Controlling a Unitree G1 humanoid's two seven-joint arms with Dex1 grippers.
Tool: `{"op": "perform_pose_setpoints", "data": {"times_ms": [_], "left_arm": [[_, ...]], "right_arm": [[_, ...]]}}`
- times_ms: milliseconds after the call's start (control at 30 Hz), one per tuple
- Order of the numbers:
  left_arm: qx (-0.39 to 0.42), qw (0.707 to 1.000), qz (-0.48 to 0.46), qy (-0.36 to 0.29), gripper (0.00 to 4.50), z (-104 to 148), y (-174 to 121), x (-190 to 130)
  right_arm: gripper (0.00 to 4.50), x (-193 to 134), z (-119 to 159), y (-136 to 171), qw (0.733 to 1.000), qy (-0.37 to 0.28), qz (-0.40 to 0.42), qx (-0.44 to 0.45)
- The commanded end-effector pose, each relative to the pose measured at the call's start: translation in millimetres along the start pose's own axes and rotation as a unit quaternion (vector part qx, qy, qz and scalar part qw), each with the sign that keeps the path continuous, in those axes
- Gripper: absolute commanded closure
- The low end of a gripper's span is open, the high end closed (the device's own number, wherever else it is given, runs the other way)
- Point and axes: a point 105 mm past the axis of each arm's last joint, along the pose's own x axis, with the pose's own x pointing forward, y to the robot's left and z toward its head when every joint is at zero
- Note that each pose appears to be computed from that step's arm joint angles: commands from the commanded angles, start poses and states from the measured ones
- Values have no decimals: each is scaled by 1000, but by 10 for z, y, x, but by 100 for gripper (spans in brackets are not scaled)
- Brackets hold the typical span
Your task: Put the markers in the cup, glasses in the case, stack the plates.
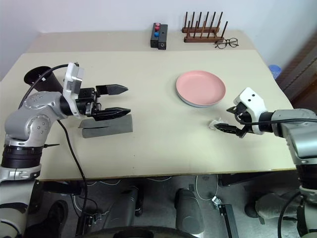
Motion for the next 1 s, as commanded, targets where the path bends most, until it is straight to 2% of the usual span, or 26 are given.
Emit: {"op": "perform_pose_setpoints", "data": {"times_ms": [33, 100, 167, 267, 300, 333, 367, 500, 567, 700, 800, 867, 900, 933, 1000], "left_arm": [[37, 999, 15, -35, 0, 169, 45, 5], [22, 999, 18, -36, 0, 167, 64, -25], [20, 999, 20, -31, 0, 164, 66, -49], [24, 999, 24, -30, 0, 170, 60, -64], [25, 999, 25, -29, 0, 171, 60, -66], [25, 999, 25, -29, 0, 175, 59, -67], [26, 999, 26, -29, 0, 182, 57, -67], [29, 999, 27, -31, 0, 245, 37, -37], [37, 998, 32, -32, 0, 281, 48, -16], [26, 999, 27, -28, 0, 299, 32, 30], [30, 999, 32, -29, 0, 311, 27, 63], [38, 998, 47, -31, 0, 319, 53, 78], [37, 998, 48, -28, 0, 315, 41, 64], [36, 998, 49, -25, 0, 307, 26, 49], [34, 998, 55, -19, 0, 273, 6, 1]], "right_arm": [[15, 91, -151, -133, 999, 7, -39, 8], [67, 128, -204, -187, 998, 5, -50, 23], [143, 148, -178, -171, 998, -8, -38, 45], [307, 153, -280, -156, 999, 26, -33, 17], [347, 151, -280, -155, 999, 28, -31, 13], [410, 147, -206, -152, 999, 14, -27, 16], [448, 138, -105, -140, 1000, -5, -20, 19], [448, -33, 664, -227, 989, -144, -25, 19], [448, -137, 933, -287, 981, -188, -34, 7], [448, -193, 1227, -189, 974, -225, -3, -24], [448, -69, 1306, -300, 970, -232, -52, -51], [389, 225, 1109, -448, 977, -187, -95, -32], [370, 360, 979, -397, 982, -168, -84, -29], [321, 450, 880, -369, 984, -152, -82, -35], [221, 478, 851, -342, 985, -157, -73, -22]]}}
